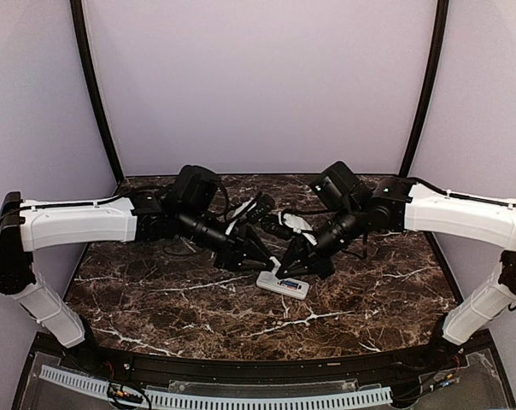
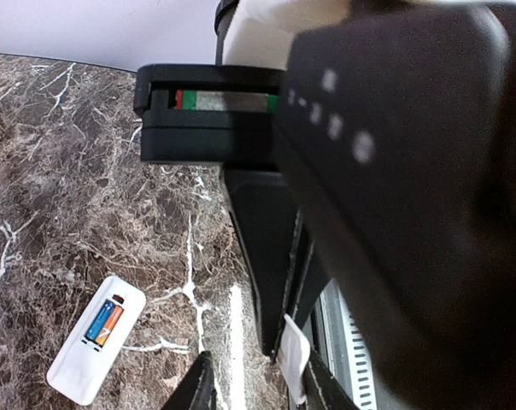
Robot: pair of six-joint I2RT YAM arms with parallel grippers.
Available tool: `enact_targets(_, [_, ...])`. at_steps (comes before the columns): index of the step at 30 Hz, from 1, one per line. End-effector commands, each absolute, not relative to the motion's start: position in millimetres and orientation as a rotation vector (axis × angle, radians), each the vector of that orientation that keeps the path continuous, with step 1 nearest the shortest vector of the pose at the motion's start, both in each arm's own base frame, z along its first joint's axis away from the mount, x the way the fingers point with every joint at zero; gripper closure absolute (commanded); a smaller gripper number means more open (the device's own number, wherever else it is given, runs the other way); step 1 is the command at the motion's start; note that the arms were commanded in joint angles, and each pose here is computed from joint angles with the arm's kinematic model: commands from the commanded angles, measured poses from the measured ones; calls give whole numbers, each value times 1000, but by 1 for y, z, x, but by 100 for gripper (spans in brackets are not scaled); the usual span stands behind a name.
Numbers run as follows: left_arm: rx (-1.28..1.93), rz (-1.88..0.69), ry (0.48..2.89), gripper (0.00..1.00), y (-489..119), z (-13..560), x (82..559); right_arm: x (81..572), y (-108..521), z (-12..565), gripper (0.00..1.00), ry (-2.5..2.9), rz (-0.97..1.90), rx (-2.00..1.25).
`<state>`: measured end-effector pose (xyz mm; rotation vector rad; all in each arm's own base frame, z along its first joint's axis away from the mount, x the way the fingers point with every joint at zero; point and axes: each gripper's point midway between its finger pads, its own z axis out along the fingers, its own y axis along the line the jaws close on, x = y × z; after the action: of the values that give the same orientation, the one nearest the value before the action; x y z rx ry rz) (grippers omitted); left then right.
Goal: Load the batteries into the remote control
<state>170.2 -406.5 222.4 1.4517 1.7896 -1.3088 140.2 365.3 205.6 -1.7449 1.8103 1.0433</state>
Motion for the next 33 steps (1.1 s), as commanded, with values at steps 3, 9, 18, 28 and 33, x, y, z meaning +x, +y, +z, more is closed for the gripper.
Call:
enact_targets(3, [1445, -1342, 1733, 71, -414, 236, 169, 143, 374, 210, 100, 1767, 1020, -1768])
enact_targets(9, [1454, -1349, 1732, 96, -413, 231, 166, 147, 376, 216, 100, 1743, 1002, -1750])
enact_targets(18, [1318, -1319, 1693, 100, -415, 247, 180, 180, 373, 235, 66, 1757, 872, -1568])
enact_targets(28, [898, -1204, 1445, 100, -397, 322, 220, 217, 351, 317, 45, 1613, 1124, -943])
enact_targets(33, [767, -1263, 1302, 100, -389, 352, 223, 224, 354, 332, 32, 1590, 1302, -725])
